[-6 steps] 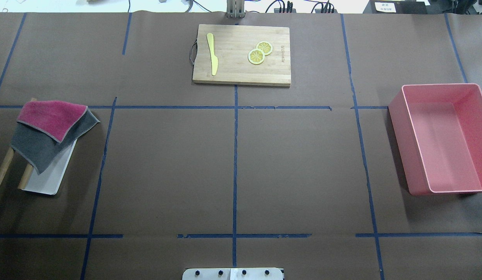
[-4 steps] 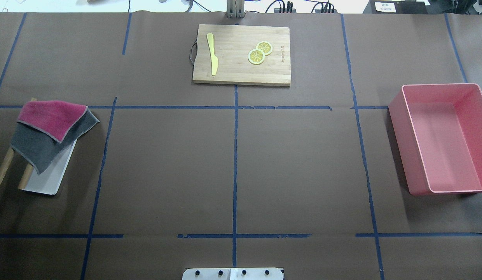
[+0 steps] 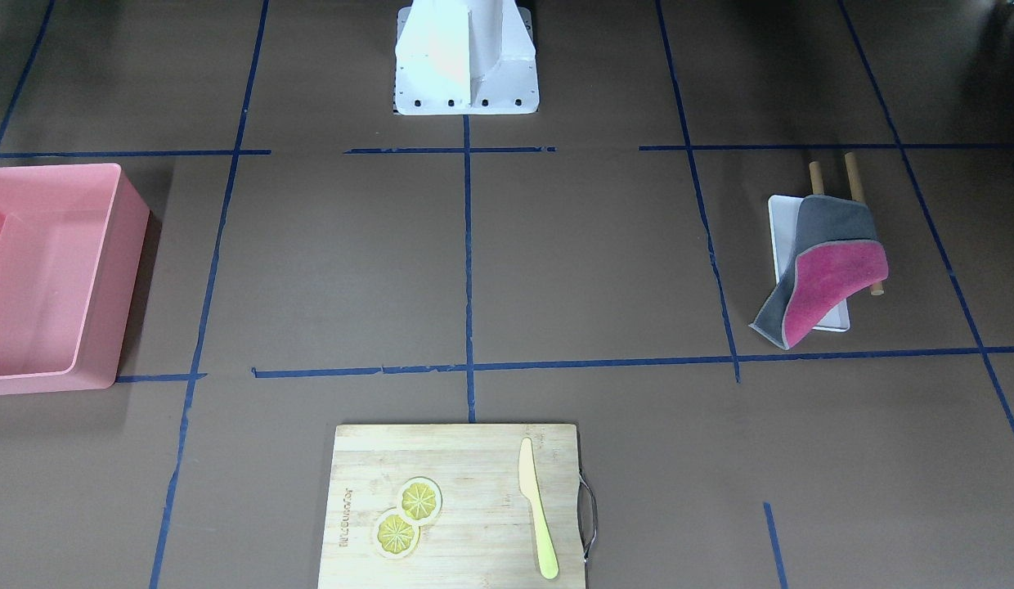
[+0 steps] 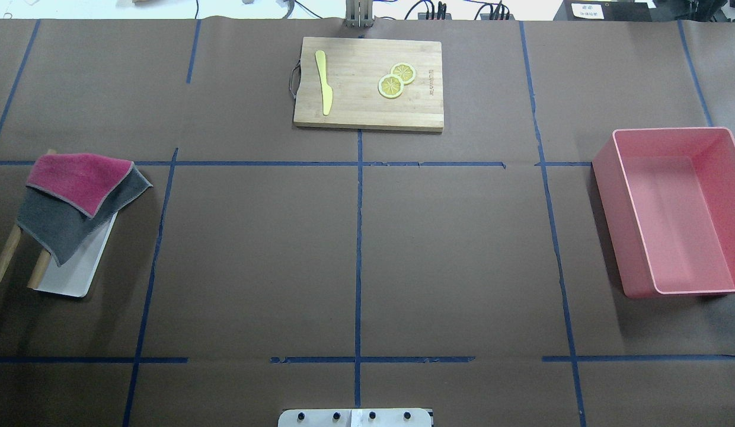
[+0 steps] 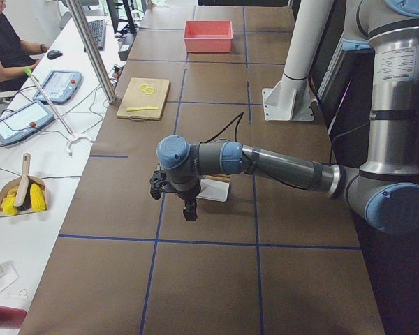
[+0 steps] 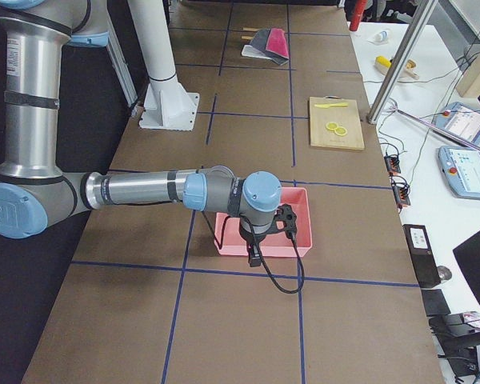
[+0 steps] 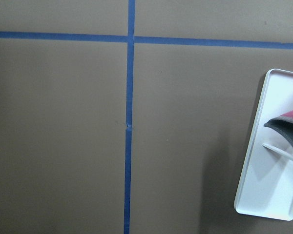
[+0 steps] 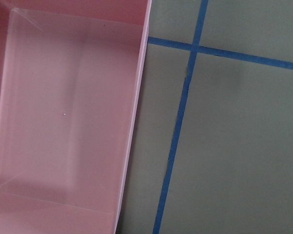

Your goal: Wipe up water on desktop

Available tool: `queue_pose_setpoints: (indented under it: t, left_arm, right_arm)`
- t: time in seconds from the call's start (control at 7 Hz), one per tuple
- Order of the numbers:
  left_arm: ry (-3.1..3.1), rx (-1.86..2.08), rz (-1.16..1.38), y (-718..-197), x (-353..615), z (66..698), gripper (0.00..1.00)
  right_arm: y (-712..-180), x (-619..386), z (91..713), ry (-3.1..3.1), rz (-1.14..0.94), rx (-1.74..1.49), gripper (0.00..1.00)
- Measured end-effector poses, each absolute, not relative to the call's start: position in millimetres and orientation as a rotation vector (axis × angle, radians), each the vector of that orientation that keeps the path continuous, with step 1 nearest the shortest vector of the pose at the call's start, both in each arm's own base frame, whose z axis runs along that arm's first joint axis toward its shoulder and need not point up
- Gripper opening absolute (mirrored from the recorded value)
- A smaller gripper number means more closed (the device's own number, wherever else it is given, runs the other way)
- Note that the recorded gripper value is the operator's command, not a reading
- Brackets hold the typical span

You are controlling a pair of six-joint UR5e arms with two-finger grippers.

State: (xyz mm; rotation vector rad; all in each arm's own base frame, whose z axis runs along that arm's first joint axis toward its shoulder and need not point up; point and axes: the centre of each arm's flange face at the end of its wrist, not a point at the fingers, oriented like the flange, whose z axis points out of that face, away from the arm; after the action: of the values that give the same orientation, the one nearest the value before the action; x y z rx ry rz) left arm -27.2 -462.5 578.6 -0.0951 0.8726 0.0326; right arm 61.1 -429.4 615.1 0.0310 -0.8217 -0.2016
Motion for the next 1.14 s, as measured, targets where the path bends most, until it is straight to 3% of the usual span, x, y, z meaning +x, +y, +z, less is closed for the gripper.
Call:
queue_pose_setpoints:
  t: [0.57,1.0,1.14]
  left_arm:
    - [0.929,0.034,0.106,-483.3,21.5,547.1,1.0]
    - [0.91,0.052,0.166,-497.3,108.2,518.2,0.9]
    - [0.902,0.041,0.161,-503.0,129.7,507.9,0.83]
  right_arm:
    - [-429.7,55.3,613.2,-0.86,-0.21,0.035,1.0]
    - [-430.1,52.4,613.5,-0.861,-0.21,0.029,1.0]
    - [-429.9,51.3,615.2,-0.861,-0.209,0.023,1.0]
